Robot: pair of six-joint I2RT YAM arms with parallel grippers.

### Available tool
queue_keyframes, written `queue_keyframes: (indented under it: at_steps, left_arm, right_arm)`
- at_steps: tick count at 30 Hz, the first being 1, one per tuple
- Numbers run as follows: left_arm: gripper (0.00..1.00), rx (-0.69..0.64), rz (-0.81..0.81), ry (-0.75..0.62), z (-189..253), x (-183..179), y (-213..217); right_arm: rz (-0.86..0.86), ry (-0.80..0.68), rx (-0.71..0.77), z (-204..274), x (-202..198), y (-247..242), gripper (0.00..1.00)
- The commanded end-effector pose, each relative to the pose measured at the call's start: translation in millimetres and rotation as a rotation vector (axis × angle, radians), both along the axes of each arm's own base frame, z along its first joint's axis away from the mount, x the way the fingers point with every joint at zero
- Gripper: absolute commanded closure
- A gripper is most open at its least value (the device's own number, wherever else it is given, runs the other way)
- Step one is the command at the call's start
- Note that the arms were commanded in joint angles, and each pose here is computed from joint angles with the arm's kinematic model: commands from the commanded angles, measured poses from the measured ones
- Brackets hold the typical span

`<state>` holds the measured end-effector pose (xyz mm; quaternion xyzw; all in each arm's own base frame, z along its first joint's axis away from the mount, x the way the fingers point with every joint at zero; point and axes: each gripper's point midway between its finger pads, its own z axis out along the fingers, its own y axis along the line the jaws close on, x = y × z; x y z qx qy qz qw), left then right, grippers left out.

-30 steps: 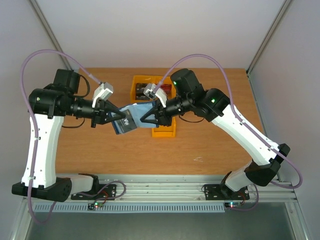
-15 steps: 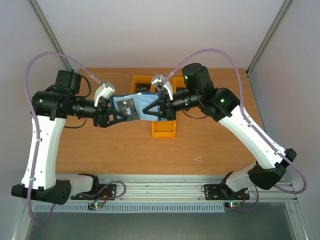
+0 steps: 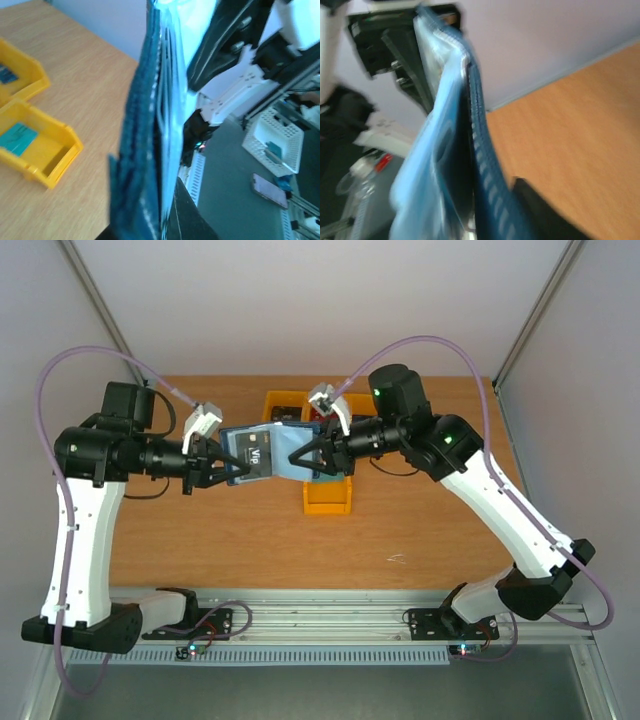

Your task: Take the credit cards out of the card holder

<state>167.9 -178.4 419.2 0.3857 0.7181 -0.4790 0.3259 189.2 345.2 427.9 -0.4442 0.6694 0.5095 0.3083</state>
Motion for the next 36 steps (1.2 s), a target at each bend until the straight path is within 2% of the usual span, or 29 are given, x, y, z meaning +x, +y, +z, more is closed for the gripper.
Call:
queue_keyframes:
  at_steps: [1, 3, 5, 7, 9, 11, 14, 17, 25, 36]
  left_arm:
    - [1.0, 0.154, 0.25, 0.028, -29, 41, 21]
    - [1.0, 0.287, 0.428, 0.03, -54, 71, 44]
    - [1.0, 0.423, 0.579, 0.036, -76, 91, 70]
    - [1.0, 0.51, 0.661, 0.02, -88, 102, 88]
    - [1.0, 0.516, 0.67, 0.018, -89, 104, 89]
    - [1.0, 0.453, 0.61, 0.031, -82, 97, 76]
    - [1.0, 0.301, 0.455, 0.063, -64, 78, 46]
    - [1.0, 0.142, 0.297, 0.097, -38, 54, 21]
    - [1.0, -0.06, 0.031, 0.088, 3, 5, -1]
    - [1.0, -0.13, -0.066, 0.06, 14, -13, -5]
  right_arm:
    - [-0.345, -0.031, -0.065, 6, 46, -47, 0.52]
    - [-0.469, -0.053, -0.117, 4, 60, -63, 0.49]
    - [-0.52, -0.055, -0.143, 6, 65, -70, 0.49]
    - [-0.508, -0.054, -0.151, 8, 61, -64, 0.52]
    - [-0.448, -0.08, -0.167, 3, 51, -43, 0.58]
    - [-0.306, -0.098, -0.154, 1, 28, -10, 0.62]
    - [-0.086, -0.02, -0.04, 11, -1, 31, 0.7]
    - [-0.001, 0.044, 0.058, 24, -5, 52, 0.73]
    - [-0.023, 0.124, 0.078, 19, 14, 47, 0.77]
    - [-0.057, 0.13, 0.038, 3, 18, 30, 0.76]
